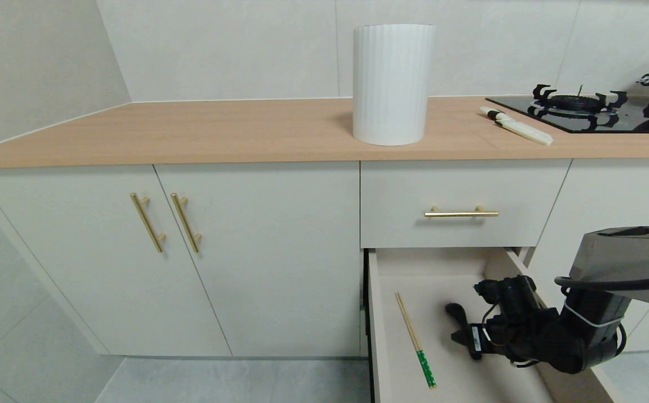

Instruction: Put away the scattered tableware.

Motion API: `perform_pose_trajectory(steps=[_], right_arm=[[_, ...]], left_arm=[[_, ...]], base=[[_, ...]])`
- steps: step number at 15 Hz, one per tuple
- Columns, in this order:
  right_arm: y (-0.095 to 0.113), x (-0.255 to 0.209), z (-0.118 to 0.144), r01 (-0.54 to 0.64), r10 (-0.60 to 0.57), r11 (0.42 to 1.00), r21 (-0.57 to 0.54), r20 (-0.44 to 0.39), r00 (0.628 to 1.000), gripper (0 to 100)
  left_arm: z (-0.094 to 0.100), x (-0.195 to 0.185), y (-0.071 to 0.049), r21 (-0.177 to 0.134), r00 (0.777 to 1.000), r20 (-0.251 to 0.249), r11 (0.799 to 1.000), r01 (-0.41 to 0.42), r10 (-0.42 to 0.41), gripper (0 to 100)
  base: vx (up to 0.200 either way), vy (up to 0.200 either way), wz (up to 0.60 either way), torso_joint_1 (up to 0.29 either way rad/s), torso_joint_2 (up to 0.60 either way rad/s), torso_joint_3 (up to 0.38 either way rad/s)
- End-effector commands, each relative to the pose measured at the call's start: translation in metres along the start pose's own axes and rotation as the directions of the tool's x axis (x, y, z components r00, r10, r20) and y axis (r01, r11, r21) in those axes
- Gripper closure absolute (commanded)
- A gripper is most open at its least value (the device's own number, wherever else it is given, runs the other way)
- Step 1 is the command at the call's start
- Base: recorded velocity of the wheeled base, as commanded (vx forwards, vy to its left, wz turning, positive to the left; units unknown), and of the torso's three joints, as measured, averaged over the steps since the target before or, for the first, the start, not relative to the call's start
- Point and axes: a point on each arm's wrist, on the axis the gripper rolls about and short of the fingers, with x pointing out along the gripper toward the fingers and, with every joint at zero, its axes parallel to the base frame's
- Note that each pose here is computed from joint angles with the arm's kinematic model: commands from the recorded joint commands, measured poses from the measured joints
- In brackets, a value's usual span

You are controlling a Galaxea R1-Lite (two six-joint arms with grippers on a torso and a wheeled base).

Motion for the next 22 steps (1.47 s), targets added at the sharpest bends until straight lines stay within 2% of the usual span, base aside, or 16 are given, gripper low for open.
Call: perform_pose_trajectory(steps=[1,3,7,9,12,16,22], right_arm=[[0.000,-0.001,0.000,0.000,0.000,1.000,0.001,0.001,1.000,0],[0.000,-0.003,0.001,-0.001,0.001,1.000,0.001,0.005,1.000,0],[0.005,-0.088,0.043,-0.046,0.045,0.999,-0.001,0.198,0.979,0],[0.009,-0.134,0.054,-0.071,0.071,0.997,-0.010,0.233,0.970,0],[0.020,-0.191,0.058,-0.141,0.151,0.988,-0.056,0.261,0.954,0],[0.029,-0.251,0.049,-0.258,0.277,0.958,-0.123,0.183,0.943,0],[0.028,-0.261,0.032,-0.279,0.300,0.933,-0.227,0.066,0.952,0]], left_arm=[[0.000,0.000,0.000,0.000,1.000,-0.002,1.000,-0.001,0.001,0],[0.000,0.000,0.000,0.000,1.000,-0.002,1.000,-0.001,0.001,0],[0.000,0.000,0.000,0.000,1.000,-0.002,1.000,-0.001,0.001,0],[0.000,0.000,0.000,0.000,1.000,-0.002,1.000,-0.001,0.001,0],[0.000,0.000,0.000,0.000,1.000,-0.002,1.000,-0.001,0.001,0],[0.000,0.000,0.000,0.000,1.000,0.000,1.000,-0.001,0.001,0],[0.000,0.000,0.000,-0.002,1.000,0.000,1.000,-0.001,0.001,0]], base=[[0.000,0.000,0.00,0.000,0.00,0.000],[0.000,0.000,0.00,0.000,0.00,0.000],[0.000,0.000,0.00,0.000,0.00,0.000],[0.000,0.000,0.00,0.000,0.00,0.000],[0.000,0.000,0.00,0.000,0.00,0.000],[0.000,0.000,0.00,0.000,0.00,0.000],[-0.200,0.000,0.00,0.004,0.00,0.003]])
